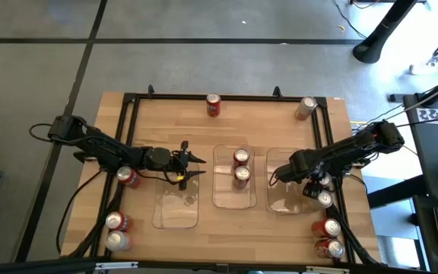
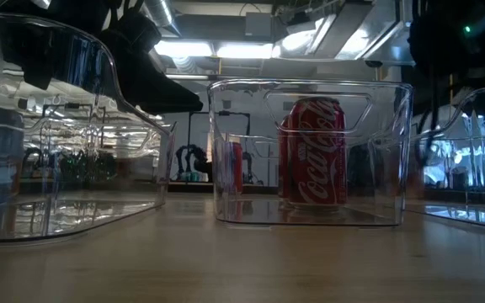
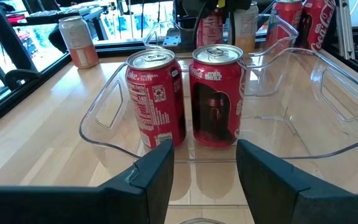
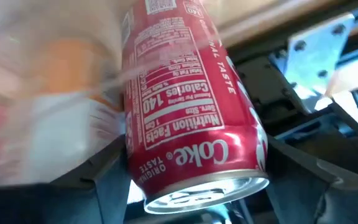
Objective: Sort soda cans
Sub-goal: Put the top red white soda can into the center transparent bin
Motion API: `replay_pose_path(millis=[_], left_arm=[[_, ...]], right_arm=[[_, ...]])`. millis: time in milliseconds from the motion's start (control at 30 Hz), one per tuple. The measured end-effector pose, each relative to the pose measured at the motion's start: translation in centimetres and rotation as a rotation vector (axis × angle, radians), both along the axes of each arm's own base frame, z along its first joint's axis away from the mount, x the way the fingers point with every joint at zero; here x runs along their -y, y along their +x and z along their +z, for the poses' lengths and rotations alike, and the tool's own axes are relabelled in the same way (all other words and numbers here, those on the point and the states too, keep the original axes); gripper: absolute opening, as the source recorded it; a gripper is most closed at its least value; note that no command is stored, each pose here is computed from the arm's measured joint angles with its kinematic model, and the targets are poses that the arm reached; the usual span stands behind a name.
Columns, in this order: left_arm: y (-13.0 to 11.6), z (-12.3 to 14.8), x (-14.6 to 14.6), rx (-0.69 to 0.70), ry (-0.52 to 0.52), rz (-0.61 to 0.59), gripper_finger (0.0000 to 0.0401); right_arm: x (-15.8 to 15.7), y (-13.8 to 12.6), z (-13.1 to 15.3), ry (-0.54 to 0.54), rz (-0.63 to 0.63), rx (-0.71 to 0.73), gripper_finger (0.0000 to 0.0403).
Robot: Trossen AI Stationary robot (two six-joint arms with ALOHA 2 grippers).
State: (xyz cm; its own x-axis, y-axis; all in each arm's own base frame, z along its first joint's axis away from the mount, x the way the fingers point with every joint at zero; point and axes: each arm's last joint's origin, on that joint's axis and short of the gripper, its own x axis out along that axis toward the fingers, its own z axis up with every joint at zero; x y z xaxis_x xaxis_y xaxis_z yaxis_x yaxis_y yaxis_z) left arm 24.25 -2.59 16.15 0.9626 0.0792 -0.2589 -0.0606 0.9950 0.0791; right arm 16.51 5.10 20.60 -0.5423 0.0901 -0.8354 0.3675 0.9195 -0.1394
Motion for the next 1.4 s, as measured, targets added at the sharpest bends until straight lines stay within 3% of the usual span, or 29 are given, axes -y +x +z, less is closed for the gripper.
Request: replay_pose_path(millis=[500,900,1400], left_arm=[[0.0,0.0,0.0,0.000,0.000,0.000,0.0164],[0.0,0.0,0.0,0.000,0.001,0.000,0.0164],[0.0,0.0,0.0,0.001,0.000,0.000,0.0164]], right_arm=[[-0.5,1.6,2.3,0.032,-0.038,0.095,0.0287],[-1.4,2.4,4.2,0.209,-0.258,0.070,0.0288],[-1.8,3.6,7.1,0.234,-0.349,0.150,0.0286]])
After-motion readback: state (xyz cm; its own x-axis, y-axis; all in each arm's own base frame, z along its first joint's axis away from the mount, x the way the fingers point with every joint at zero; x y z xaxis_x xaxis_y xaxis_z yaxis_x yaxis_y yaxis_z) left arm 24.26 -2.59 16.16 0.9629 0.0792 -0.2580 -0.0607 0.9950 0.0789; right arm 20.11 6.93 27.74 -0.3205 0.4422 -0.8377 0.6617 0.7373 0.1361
